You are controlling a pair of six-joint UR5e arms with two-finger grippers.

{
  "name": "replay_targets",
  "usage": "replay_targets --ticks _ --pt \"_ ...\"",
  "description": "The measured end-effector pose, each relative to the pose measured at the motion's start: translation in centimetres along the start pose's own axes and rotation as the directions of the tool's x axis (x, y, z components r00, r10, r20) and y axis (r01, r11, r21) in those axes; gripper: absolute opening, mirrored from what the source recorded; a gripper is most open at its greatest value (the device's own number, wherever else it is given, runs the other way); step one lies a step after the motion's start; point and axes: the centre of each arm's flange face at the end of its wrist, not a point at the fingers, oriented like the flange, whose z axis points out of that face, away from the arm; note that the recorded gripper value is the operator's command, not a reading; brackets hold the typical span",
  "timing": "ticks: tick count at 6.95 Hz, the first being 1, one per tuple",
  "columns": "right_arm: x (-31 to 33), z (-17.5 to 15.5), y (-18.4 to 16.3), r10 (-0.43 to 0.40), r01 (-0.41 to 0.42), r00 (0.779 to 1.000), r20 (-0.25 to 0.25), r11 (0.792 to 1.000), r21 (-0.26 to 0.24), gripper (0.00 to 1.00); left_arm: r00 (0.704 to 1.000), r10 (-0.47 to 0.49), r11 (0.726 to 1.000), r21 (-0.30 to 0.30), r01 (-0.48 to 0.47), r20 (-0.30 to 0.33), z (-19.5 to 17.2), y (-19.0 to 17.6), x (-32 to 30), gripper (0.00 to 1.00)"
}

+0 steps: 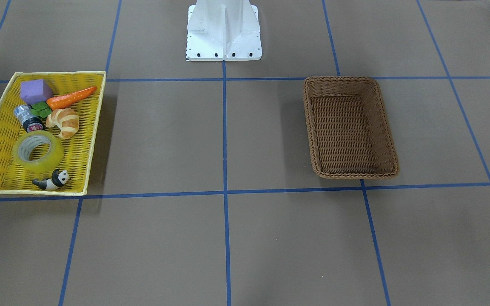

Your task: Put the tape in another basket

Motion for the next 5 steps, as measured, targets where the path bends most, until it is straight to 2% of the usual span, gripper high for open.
replay_targets --ticks 1,3,4,5 --pt "-0.6 -0.3 -0.2 -0.024 0.024 1.0 -0.001 0.999 0.022 1.0 1.0 0.003 1.0 0.004 -0.003 0.001 -0.2 -0.1 0.2 0.99" --pt "-2.8 -0.1 -1.2 -0.13 0.13 0.991 0.0 0.986 0.104 1.0 1.0 0.006 1.0 0.008 -0.006 0.001 -0.4 0.0 0.3 0.99" --pt "-4.2 0.5 -1.7 -0.177 0.173 0.984 0.016 0.977 0.123 1.0 1.0 0.007 1.0 0.009 -0.007 0.001 -0.5 0.1 0.4 0.99" --pt "-6.3 1.3 -2.0 -0.22 0.212 0.974 0.058 0.969 0.124 1.0 1.0 0.007 1.0 0.009 -0.007 0.001 -0.5 0.2 0.4 0.99"
